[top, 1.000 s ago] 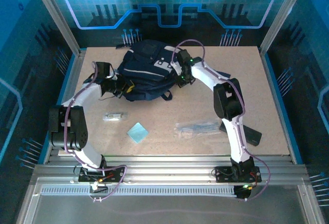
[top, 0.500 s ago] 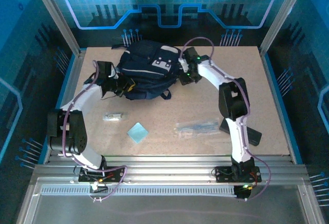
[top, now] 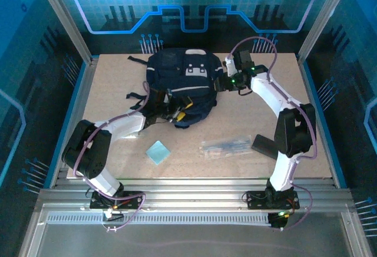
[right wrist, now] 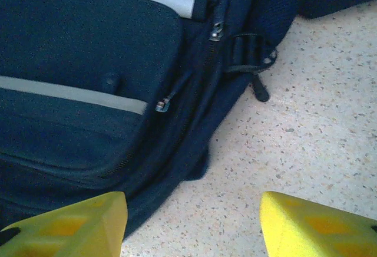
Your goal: Pack the student bag
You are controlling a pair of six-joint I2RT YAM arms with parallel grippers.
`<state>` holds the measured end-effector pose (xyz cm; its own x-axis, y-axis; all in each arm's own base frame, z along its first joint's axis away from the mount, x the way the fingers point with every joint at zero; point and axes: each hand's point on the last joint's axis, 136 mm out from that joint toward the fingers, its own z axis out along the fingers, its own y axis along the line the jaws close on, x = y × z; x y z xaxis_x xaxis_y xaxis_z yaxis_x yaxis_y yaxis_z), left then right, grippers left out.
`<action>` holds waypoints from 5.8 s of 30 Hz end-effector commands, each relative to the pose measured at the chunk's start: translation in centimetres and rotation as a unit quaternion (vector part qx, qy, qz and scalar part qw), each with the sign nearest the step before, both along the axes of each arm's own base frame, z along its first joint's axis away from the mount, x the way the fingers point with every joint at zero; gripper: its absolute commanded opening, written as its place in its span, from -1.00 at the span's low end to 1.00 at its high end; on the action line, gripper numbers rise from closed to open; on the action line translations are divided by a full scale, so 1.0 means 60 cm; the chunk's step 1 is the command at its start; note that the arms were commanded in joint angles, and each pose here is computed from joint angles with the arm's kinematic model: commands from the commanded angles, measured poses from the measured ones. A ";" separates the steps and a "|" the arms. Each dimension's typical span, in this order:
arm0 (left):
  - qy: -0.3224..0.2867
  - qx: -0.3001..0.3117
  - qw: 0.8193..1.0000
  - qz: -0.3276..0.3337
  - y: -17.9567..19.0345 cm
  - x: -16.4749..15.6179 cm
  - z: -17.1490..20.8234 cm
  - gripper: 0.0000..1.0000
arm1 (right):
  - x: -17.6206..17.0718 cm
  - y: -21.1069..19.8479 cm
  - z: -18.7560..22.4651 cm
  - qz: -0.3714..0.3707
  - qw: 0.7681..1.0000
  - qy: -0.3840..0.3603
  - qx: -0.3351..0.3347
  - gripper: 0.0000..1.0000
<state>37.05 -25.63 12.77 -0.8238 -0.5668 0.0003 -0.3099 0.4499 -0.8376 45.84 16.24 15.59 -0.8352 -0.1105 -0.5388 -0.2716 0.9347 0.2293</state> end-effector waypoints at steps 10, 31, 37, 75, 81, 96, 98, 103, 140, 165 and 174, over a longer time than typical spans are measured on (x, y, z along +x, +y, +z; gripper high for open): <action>-0.068 0.129 0.989 0.018 0.078 -0.004 0.052 0.83 | 0.096 0.011 -0.009 -0.042 0.997 0.004 0.072 0.20; -0.018 0.134 0.988 0.069 0.139 0.065 -0.066 0.79 | 0.197 0.083 -0.180 -0.073 0.994 0.080 0.026 -0.38; -0.010 0.133 0.988 0.074 0.153 0.062 -0.074 0.79 | 0.178 0.067 -0.234 -0.097 0.988 0.119 -0.028 -0.26; -0.060 0.181 0.980 0.061 0.235 0.195 -0.003 0.78 | 0.060 0.046 -0.074 0.025 0.997 0.027 0.062 -0.13; -0.055 0.149 0.987 0.041 0.183 0.120 0.007 0.80 | 0.079 0.043 -0.104 0.045 0.993 0.060 0.088 0.13; -0.026 0.127 0.988 0.085 0.156 0.173 -0.084 0.80 | -0.016 0.082 -0.149 0.049 0.978 0.136 0.150 0.22; -0.027 0.133 0.987 0.086 0.160 0.194 -0.091 0.80 | -0.036 0.086 -0.146 0.046 0.976 0.143 0.158 0.21; -0.043 0.152 0.984 0.080 0.176 0.249 -0.092 0.79 | -0.071 0.112 -0.127 0.054 0.970 0.149 0.187 0.20; 0.016 0.087 0.995 0.047 0.108 0.147 -0.146 0.82 | -0.085 0.177 -0.132 0.096 0.967 0.139 0.192 0.28; -0.062 0.282 0.955 -0.074 0.088 0.077 -0.023 0.76 | -0.071 -0.112 -0.113 -0.221 0.969 0.092 0.065 0.24; -0.069 0.281 0.950 -0.121 -0.020 0.023 -0.021 0.76 | 0.009 -0.119 -0.165 -0.258 0.947 0.106 0.157 0.46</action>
